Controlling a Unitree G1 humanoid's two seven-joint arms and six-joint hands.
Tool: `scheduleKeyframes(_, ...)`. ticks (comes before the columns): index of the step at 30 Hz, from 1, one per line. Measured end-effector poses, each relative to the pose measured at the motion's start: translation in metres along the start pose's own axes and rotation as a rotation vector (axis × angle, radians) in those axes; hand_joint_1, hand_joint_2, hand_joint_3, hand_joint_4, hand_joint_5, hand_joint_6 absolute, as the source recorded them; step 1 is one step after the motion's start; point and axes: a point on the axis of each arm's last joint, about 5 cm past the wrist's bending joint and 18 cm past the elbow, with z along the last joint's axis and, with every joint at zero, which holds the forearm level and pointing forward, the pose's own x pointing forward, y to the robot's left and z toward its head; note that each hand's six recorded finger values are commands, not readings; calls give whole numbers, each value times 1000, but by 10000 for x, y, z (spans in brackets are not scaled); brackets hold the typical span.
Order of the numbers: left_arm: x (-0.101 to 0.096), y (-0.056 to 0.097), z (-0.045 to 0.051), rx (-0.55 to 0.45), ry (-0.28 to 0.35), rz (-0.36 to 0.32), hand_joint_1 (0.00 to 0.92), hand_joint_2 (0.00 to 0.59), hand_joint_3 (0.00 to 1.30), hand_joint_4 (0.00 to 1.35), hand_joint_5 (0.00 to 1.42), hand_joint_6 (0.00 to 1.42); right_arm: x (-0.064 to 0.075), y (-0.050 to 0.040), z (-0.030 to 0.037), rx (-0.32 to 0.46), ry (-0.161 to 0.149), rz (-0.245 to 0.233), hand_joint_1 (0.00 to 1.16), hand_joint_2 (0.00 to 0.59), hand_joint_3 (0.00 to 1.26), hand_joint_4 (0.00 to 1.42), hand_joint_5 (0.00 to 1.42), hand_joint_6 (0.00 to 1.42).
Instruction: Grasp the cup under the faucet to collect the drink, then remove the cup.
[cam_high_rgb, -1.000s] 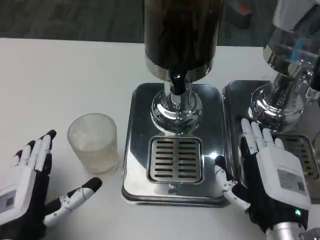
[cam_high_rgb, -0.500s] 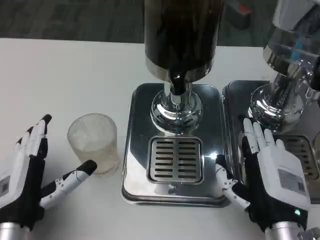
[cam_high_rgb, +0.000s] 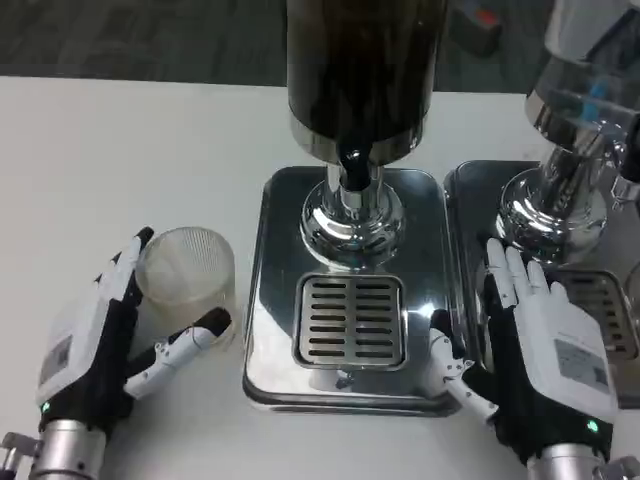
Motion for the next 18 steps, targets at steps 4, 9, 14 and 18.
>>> scheduleKeyframes(4, 20, -12, -15, -3, 4, -18, 187, 22, 0, 0, 104, 99, 0, -1, -1, 0, 0, 2, 331, 443, 0, 0, 0, 0)
scheduleKeyframes(9, 59, -12, -2, -11, -15, 9, 231, 33, 0, 0, 190, 165, 1, -1, -2, 4, 1, 8, 331, 444, 0, 0, 0, 0)
scheduleKeyframes(14, 49, -30, -9, -32, -27, 35, 254, 39, 0, 11, 251, 213, 1, 0, -1, 6, 5, 12, 331, 445, 0, 0, 0, 0)
scheduleKeyframes(18, 83, -18, -9, -50, -25, 46, 273, 51, 100, 203, 460, 429, 1, 0, -4, 5, 12, 14, 332, 448, 0, 0, 1, 1)
